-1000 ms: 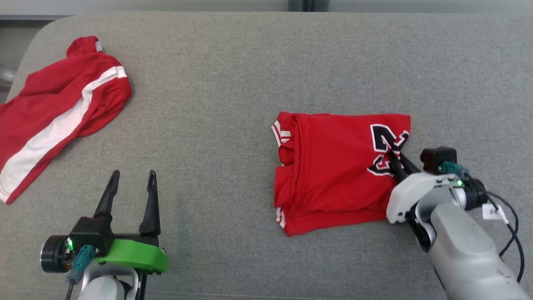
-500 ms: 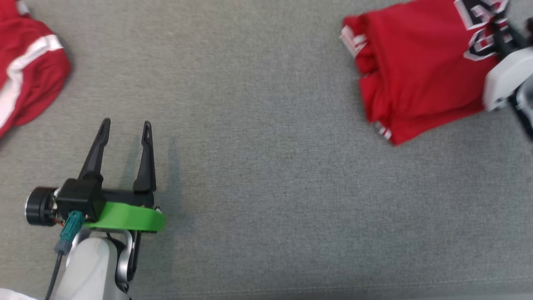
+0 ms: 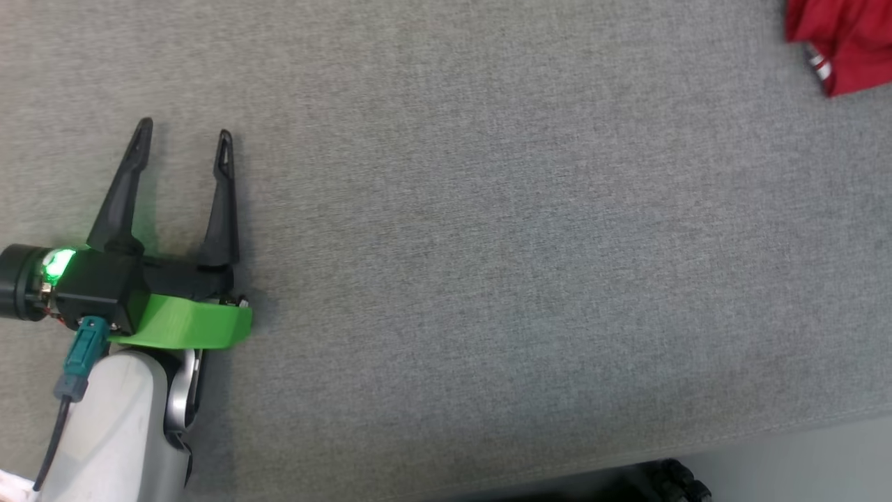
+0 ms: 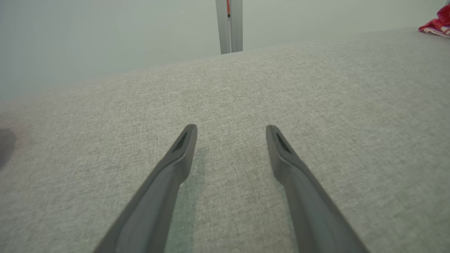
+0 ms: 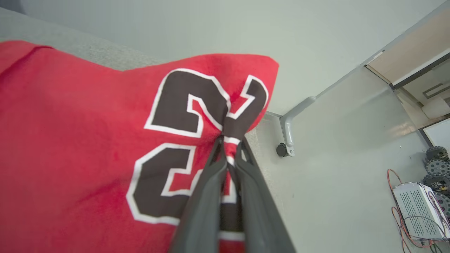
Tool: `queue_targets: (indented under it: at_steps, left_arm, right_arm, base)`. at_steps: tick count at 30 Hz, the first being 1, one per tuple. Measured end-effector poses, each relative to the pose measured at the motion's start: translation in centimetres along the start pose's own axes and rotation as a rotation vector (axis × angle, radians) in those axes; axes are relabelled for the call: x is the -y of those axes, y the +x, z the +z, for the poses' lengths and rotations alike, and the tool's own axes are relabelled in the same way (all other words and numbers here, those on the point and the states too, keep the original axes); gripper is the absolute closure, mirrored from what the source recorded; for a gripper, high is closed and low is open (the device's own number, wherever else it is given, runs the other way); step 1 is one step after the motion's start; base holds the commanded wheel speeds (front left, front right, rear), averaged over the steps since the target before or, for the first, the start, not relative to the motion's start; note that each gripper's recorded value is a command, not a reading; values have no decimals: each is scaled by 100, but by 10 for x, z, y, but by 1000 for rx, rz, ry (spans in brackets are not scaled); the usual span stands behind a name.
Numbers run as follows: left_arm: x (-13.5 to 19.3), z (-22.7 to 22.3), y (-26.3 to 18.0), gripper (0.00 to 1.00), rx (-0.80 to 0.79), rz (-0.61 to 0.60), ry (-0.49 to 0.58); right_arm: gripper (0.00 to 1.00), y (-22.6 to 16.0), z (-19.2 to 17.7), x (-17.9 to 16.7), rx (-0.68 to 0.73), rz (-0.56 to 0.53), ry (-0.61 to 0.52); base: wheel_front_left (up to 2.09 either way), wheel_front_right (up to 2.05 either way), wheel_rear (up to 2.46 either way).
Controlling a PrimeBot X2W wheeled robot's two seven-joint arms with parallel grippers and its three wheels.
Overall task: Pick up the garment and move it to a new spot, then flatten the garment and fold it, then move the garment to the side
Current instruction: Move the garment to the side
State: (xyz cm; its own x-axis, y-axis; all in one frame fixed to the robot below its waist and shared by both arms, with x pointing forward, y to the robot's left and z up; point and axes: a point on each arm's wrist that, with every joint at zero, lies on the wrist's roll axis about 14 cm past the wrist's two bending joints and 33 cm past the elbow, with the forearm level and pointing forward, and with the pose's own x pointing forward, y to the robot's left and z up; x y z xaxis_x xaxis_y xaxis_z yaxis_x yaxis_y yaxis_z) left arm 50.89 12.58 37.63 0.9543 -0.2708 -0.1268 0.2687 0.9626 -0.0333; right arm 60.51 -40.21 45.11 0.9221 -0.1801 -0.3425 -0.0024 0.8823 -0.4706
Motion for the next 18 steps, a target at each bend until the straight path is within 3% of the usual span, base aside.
queue_targets:
  at_steps: [4,14,15,16,17,18]
  left_arm:
    - [9,-6,9,0,2,-32,-7]
    - [19,-3,16,0,23,-58,-18]
    - [18,-2,16,0,26,-55,-16]
    - [18,-1,16,0,27,-54,-16]
    - [18,0,16,0,28,-52,-15]
    - [18,0,15,0,29,-51,-15]
  right_arm:
    - [100,-5,-9,28,-34,-48,-18]
    - [100,-5,-6,55,-50,-99,-46]
    - [87,-4,-3,56,-44,-104,-51]
    - [50,-4,0,58,-35,-110,-56]
    - [0,-3,4,60,-29,-116,-62]
    - [0,-3,7,62,-23,-120,-68]
  base:
    - [0,0,0]
    - [0,0,0]
    - [0,0,0]
    - [0,0,0]
    - [0,0,0]
    - [0,0,0]
